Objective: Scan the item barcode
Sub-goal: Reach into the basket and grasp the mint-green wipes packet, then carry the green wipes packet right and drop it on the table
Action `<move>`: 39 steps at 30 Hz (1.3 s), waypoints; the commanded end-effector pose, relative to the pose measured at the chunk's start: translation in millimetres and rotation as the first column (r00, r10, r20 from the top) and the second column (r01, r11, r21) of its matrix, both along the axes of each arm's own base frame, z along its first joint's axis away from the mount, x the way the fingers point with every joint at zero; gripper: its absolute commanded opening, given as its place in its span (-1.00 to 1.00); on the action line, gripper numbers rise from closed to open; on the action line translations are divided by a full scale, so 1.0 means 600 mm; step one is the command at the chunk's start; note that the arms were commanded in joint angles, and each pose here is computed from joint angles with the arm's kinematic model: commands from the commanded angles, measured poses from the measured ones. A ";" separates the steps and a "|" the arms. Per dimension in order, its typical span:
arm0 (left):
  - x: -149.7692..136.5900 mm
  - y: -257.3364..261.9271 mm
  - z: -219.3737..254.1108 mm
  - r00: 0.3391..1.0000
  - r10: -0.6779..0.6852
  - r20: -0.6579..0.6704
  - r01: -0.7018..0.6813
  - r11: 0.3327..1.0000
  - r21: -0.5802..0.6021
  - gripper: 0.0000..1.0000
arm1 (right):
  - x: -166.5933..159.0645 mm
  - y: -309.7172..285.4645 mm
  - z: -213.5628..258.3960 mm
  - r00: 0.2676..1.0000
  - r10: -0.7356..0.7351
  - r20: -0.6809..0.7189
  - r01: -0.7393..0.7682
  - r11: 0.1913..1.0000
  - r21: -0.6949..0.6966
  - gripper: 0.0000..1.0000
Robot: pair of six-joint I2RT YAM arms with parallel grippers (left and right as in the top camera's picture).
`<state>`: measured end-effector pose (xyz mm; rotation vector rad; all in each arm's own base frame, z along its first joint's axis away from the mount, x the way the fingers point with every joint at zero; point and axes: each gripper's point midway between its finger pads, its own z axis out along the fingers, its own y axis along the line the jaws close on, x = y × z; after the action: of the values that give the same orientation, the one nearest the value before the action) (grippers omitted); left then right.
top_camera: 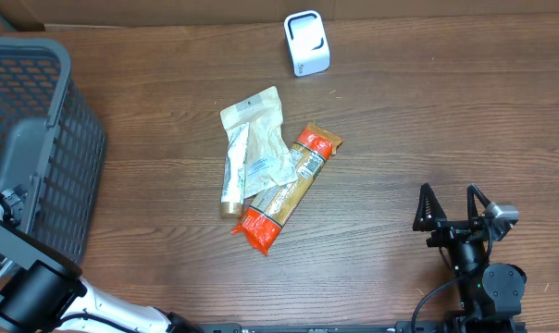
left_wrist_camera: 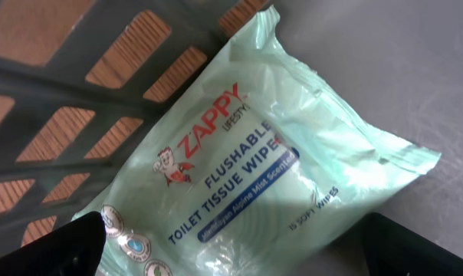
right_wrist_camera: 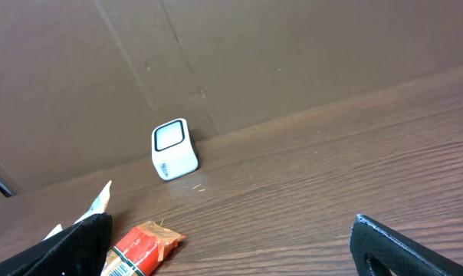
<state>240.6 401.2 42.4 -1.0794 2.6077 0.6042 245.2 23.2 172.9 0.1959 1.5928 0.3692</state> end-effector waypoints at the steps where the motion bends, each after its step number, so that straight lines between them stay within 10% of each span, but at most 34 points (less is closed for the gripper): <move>1: -0.033 -0.035 -0.102 0.994 -0.026 -0.110 0.010 0.990 -0.140 1.00 | 0.000 0.002 -0.004 1.000 0.005 0.002 -0.005 1.000 0.002 1.00; 5: -0.035 -0.041 -0.116 0.993 -0.022 -0.115 0.003 0.987 -0.161 0.60 | 0.000 0.002 -0.004 1.000 0.005 0.002 -0.005 1.000 0.002 1.00; 12: -0.031 -0.048 -0.119 0.994 -0.032 -0.101 0.014 0.983 -0.183 -0.92 | 0.000 0.002 -0.004 1.000 0.005 0.002 -0.005 1.000 0.002 1.00; 25: 0.083 -0.071 -0.025 0.989 -0.115 0.096 0.134 0.966 -0.220 -0.92 | 0.000 0.002 -0.004 1.000 0.005 0.002 -0.005 1.000 0.002 1.00; 33: 0.159 -0.043 0.209 0.943 0.006 0.332 0.044 0.989 -0.143 -0.92 | 0.000 0.002 -0.004 1.000 0.005 0.002 -0.005 1.000 0.002 1.00; 39: 0.217 -0.112 0.433 0.792 -0.116 0.599 0.185 0.981 -0.055 -0.92 | 0.000 0.002 -0.004 1.000 0.005 0.002 -0.005 1.000 0.002 1.00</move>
<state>348.0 369.4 200.1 -1.0184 2.3694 0.1826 245.2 23.1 172.9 0.1962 1.5928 0.3689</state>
